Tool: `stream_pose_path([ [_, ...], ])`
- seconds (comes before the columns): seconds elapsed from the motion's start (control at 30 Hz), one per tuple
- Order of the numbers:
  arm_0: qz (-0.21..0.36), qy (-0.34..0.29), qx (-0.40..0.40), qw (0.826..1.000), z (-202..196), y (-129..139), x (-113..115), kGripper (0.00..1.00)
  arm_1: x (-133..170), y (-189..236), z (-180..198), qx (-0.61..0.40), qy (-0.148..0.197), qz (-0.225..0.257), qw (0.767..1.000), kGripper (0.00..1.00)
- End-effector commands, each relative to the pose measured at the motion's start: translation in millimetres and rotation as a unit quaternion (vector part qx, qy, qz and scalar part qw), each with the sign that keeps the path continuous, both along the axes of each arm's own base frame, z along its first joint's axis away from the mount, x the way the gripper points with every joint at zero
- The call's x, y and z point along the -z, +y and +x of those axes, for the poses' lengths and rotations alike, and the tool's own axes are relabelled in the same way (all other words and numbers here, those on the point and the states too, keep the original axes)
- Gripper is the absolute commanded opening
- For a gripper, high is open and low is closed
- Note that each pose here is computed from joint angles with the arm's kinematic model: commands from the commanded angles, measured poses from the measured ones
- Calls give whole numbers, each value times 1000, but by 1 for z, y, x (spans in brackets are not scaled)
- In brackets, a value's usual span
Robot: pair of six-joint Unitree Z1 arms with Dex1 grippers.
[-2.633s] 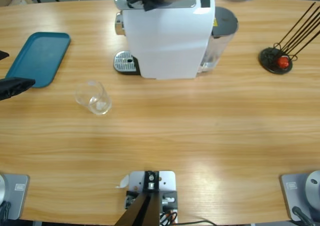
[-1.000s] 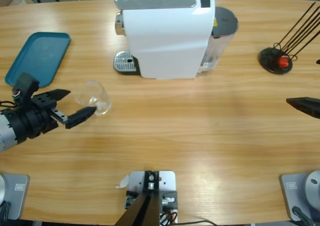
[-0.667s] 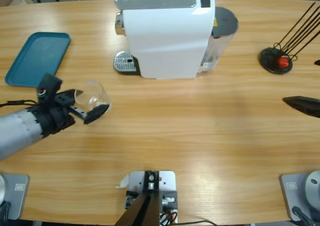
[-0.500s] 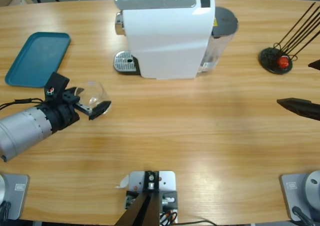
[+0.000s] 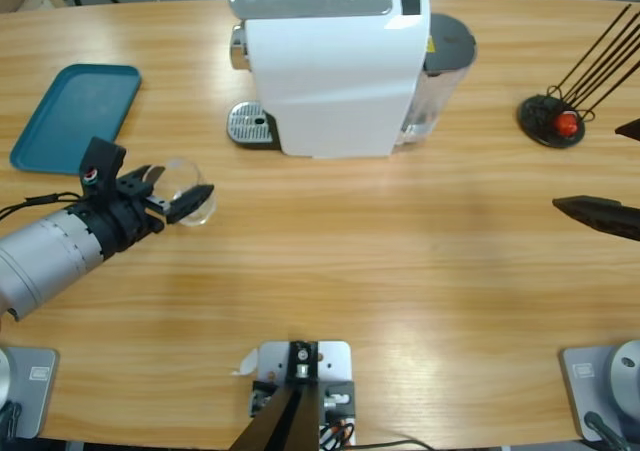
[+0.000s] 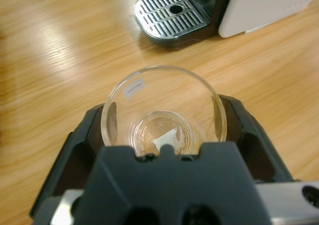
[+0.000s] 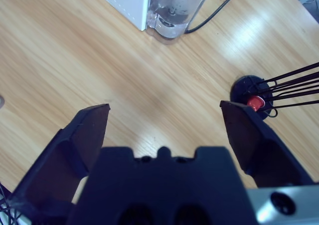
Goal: Pour coffee
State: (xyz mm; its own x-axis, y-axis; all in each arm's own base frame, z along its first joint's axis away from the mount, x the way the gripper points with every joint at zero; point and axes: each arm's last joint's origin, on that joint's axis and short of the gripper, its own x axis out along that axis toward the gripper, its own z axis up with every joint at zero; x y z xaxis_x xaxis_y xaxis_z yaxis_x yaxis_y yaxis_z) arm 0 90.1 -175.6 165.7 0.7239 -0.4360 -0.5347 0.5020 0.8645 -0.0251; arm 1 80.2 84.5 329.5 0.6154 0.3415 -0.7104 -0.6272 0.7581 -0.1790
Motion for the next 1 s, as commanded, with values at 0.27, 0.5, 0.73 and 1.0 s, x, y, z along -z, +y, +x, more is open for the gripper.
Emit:
stream_pose_path([
  [0.27, 36, -49, 269, 961, -8, 58, -21, 0, 6, -1, 4, 28, -4, -18, 999, 1000],
  [0.5, 21, -102, 316, 943, 31, 72, -34, 0, 8, 0, 5, 27, -2, -20, 999, 1000],
  [0.73, 6, -114, 340, 934, 93, 77, -37, 0, 9, 2, 5, 24, 1, -18, 1000, 1000],
  [1.0, -10, -107, 350, 931, 145, 76, -24, 0, 9, 2, 6, 26, 1, -19, 999, 1000],
])
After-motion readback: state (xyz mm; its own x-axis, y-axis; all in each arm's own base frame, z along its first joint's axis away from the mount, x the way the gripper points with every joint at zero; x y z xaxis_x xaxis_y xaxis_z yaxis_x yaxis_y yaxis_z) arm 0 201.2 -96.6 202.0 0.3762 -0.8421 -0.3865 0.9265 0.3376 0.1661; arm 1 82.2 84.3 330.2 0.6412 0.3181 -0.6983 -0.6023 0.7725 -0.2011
